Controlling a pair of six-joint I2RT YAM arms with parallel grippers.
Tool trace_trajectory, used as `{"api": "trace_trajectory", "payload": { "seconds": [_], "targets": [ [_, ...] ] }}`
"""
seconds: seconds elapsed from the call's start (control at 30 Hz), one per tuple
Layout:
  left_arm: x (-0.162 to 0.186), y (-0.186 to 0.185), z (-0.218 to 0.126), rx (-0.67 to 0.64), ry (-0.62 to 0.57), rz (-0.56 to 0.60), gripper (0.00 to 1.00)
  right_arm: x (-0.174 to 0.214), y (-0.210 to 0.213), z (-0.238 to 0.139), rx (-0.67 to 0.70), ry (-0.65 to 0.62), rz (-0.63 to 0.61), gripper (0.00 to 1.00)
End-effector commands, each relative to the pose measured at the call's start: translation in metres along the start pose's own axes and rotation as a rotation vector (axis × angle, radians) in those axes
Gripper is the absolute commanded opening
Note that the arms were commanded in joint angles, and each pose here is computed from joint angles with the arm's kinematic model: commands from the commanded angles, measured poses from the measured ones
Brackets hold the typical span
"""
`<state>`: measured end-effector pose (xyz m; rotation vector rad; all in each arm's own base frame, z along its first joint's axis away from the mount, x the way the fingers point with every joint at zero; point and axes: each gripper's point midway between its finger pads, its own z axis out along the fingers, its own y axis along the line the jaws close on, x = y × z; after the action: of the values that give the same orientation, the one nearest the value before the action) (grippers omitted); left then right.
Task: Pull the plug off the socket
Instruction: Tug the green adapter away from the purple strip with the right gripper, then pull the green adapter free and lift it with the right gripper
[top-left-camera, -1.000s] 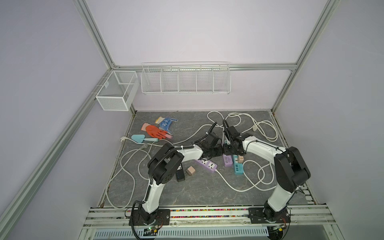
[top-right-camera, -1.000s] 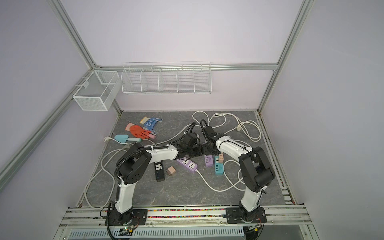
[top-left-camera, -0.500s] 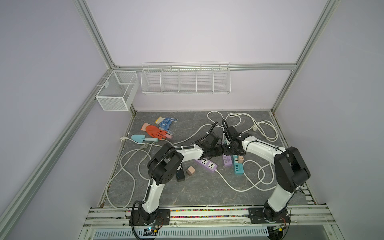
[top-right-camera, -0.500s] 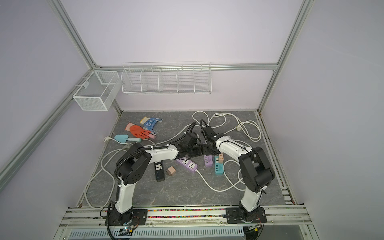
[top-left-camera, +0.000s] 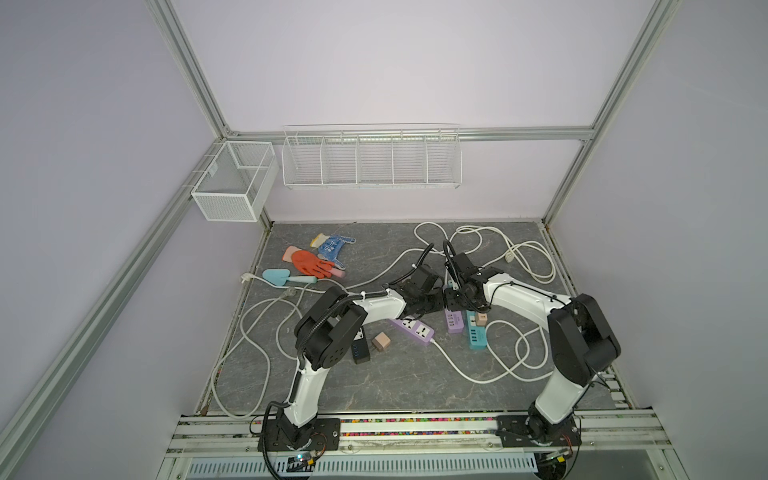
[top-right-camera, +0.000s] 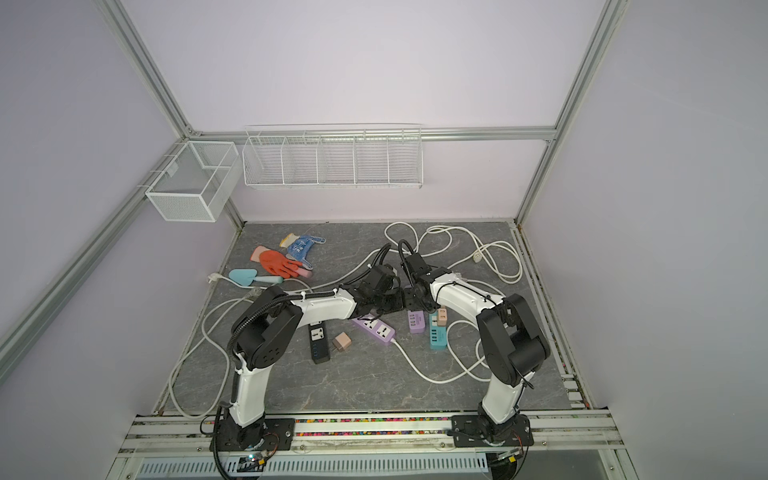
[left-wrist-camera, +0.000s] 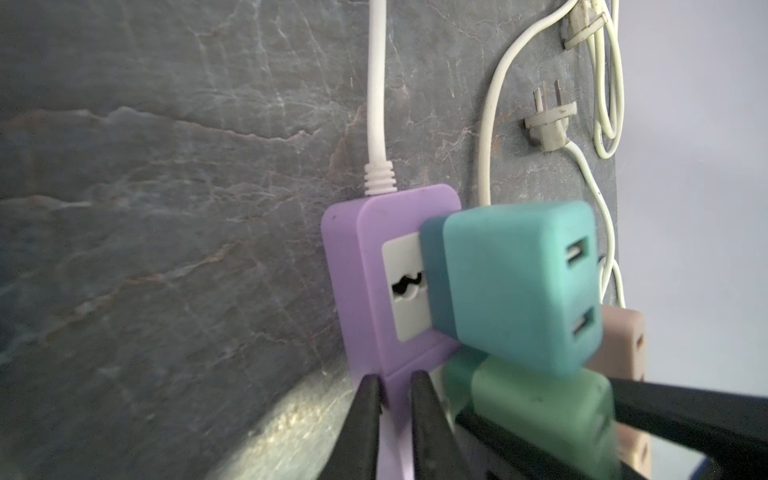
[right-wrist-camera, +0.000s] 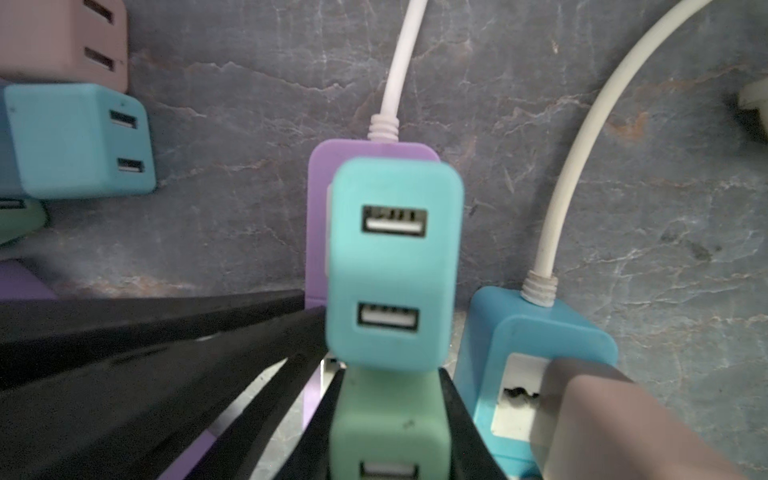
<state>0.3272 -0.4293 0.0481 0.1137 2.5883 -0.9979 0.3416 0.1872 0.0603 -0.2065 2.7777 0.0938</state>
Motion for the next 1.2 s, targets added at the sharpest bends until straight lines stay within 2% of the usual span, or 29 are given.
{"api": "trace_trajectory", "payload": {
  "seconds": [0.0,0.17,0.5,0.63,0.77,0.93,1.17],
  "targets": [
    [0.046,0.048,0.009,-0.132,0.136,-0.061,0.18,-0.021,0.04,-0.014,-0.147,-0.076,0.007,0.09],
    [0.03,0.02,-0.001,-0.048,0.095,-0.055,0.25,-0.019,0.045,-0.009,-0.162,-0.057,0.045,0.09],
    [0.049,0.014,0.002,0.052,0.146,-0.111,0.29,-0.021,0.057,-0.005,-0.181,-0.061,0.048,0.08],
    [0.058,0.03,0.004,-0.002,0.148,-0.117,0.27,-0.021,0.058,-0.004,-0.143,-0.067,0.016,0.07],
    [0.074,0.068,0.004,-0.146,0.17,-0.114,0.26,-0.027,0.053,-0.013,-0.111,-0.106,-0.007,0.07],
    [0.085,0.086,0.006,-0.2,0.196,-0.13,0.25,-0.034,0.054,-0.022,-0.078,-0.178,-0.075,0.07],
    [0.099,0.097,0.005,-0.233,0.244,-0.132,0.25,-0.029,0.034,-0.017,-0.065,-0.143,-0.012,0.07]
  ]
}}
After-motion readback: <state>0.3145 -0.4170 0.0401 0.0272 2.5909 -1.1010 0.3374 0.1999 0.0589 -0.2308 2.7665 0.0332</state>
